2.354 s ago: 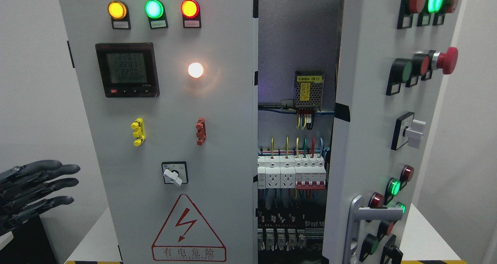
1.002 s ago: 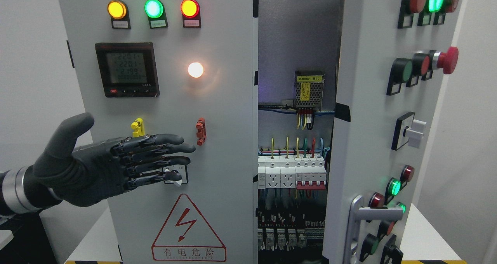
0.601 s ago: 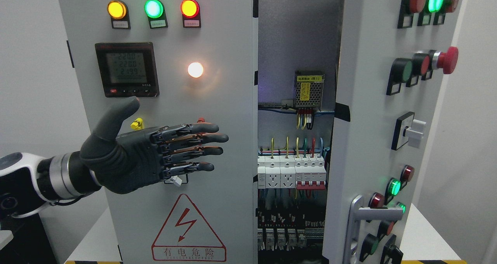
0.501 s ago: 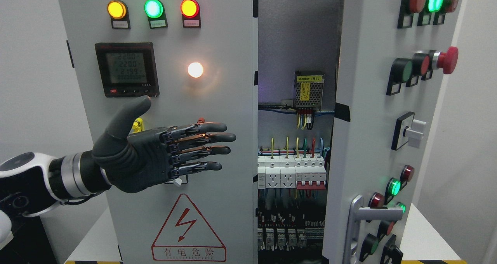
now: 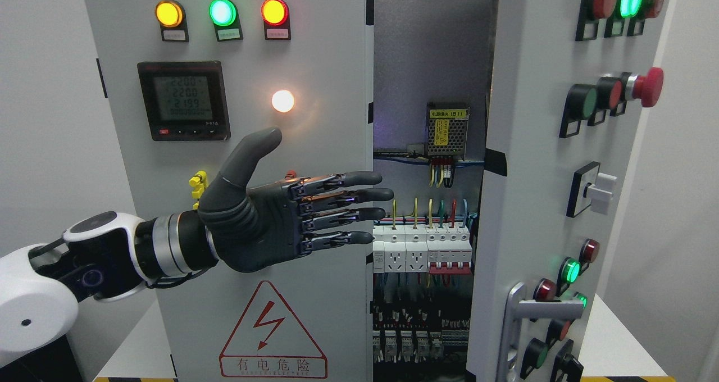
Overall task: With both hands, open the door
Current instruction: 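Raise the left hand toward the gap at the ajar door's edge, then insert the left hand fingers behind the edge of the ajar door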
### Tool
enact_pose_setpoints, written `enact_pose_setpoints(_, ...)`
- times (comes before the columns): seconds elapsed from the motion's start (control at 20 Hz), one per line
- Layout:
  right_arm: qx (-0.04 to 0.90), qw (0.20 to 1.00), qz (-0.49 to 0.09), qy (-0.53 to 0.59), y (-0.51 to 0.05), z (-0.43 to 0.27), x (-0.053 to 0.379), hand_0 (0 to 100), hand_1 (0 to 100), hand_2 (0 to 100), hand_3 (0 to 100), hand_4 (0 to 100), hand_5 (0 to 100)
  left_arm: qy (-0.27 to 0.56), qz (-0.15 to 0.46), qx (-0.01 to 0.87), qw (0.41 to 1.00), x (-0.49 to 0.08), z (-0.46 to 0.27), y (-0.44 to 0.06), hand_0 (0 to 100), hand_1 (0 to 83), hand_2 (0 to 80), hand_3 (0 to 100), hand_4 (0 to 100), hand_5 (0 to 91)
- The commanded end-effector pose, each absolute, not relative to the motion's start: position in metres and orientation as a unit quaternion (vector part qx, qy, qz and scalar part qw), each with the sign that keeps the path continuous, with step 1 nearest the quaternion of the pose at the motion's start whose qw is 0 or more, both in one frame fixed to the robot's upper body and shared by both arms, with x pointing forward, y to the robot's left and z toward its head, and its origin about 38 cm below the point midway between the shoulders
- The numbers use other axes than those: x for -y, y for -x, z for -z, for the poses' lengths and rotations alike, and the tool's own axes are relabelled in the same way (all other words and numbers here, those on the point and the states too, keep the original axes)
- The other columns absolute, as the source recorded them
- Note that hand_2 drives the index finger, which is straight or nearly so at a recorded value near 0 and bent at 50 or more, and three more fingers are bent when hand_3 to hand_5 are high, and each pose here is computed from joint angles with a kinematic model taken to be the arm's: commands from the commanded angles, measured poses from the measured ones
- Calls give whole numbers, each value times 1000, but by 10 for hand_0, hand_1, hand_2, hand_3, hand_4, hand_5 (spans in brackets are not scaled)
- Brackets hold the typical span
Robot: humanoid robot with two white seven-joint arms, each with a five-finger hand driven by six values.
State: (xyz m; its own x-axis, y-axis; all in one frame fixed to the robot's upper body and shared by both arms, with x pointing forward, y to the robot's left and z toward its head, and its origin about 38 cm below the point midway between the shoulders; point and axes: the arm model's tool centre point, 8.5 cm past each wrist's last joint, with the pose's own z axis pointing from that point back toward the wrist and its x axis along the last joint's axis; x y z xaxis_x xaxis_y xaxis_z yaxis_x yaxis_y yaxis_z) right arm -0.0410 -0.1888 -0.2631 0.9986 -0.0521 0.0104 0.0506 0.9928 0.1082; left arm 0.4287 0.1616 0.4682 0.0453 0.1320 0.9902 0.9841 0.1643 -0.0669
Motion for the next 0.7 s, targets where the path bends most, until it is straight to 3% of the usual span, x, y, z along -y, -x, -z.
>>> enact_pose_setpoints(0.0,7,998,26,-54,41,263,188,106,0,0,0,0,0,547,428,515,502,-87,-484,-426,0,0,0,0,30,0)
enact_pose_setpoints(0.65,7,998,26,-54,41,263,189,107,0,0,0,0,0,561,450,492,491,-25,-496,-414,0,0,0,0,31,0)
